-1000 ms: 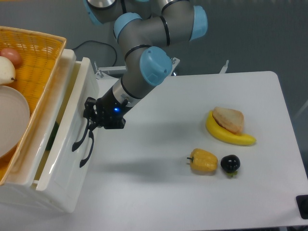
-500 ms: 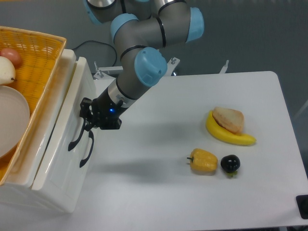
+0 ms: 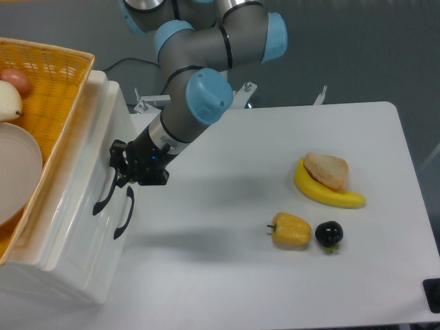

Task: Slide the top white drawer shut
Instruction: 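Keep pushing the drawer front until flush with the cabinet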

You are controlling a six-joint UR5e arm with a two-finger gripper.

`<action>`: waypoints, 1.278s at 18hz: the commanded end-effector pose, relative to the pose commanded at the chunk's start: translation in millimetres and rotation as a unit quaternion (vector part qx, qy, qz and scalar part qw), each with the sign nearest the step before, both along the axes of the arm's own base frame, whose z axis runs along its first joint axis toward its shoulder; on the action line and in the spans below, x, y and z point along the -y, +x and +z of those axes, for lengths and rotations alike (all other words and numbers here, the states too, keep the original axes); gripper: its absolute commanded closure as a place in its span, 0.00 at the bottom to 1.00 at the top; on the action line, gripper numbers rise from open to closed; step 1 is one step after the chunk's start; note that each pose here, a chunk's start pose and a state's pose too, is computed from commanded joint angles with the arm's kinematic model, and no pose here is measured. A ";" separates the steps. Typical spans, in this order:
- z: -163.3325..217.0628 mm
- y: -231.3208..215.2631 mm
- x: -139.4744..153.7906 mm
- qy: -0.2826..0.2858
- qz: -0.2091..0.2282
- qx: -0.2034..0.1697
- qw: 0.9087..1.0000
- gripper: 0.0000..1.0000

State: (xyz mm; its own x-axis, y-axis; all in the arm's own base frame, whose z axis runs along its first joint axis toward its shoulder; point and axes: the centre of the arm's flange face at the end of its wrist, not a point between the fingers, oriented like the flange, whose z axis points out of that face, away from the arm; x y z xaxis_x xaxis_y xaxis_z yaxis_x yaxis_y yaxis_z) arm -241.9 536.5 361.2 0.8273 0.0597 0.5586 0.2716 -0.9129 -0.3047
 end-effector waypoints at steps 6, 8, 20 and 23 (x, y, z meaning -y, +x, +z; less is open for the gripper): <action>1.3 3.3 -2.6 0.003 -0.001 -0.003 1.000 0.90; 1.9 8.1 -6.3 0.004 0.000 -0.004 1.000 0.90; 0.3 9.1 -10.3 0.007 0.000 -0.008 1.000 0.90; -1.3 17.5 -13.8 0.006 -0.007 -0.006 1.000 0.89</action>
